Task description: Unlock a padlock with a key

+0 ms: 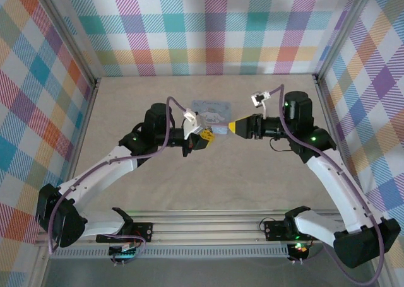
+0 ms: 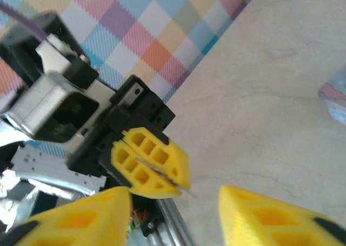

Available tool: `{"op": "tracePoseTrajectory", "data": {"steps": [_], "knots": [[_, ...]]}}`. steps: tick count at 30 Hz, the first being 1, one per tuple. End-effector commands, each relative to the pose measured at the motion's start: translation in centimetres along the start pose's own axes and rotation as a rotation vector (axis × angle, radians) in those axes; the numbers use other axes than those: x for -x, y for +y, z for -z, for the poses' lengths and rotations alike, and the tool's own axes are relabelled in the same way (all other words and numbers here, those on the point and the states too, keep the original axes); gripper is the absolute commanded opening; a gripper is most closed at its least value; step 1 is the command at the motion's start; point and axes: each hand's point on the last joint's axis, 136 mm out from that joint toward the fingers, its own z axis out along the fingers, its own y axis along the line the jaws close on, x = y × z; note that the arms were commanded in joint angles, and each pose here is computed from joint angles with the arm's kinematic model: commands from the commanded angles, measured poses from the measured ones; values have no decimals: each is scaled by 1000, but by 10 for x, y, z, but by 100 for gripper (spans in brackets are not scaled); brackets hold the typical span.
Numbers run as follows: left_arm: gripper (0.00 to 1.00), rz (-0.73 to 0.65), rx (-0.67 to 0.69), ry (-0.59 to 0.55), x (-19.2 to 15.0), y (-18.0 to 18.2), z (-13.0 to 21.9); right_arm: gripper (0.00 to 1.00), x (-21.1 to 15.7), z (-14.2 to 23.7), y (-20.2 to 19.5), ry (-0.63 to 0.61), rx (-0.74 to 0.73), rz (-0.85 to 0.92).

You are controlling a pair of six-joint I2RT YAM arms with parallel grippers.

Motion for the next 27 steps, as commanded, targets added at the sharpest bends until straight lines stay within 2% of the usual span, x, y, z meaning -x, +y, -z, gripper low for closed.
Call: {"op": "tracePoseTrajectory", "data": {"steps": [1,3,8,14,27], "knots": [[0,58,-149,10,5,-21,3,36,6,-3,32,19,142,185],[0,63,-177,16,5,-24,2,36,4,-7,37,37,165,215],[0,105,-240,63,2,-29,0,44,-4,-17,50,67,201,278],[0,113,-254,68,3,-28,-2,32,-11,-28,49,118,198,281],[0,119,-264,63,8,-30,0,35,-28,-47,36,194,137,294]]}}
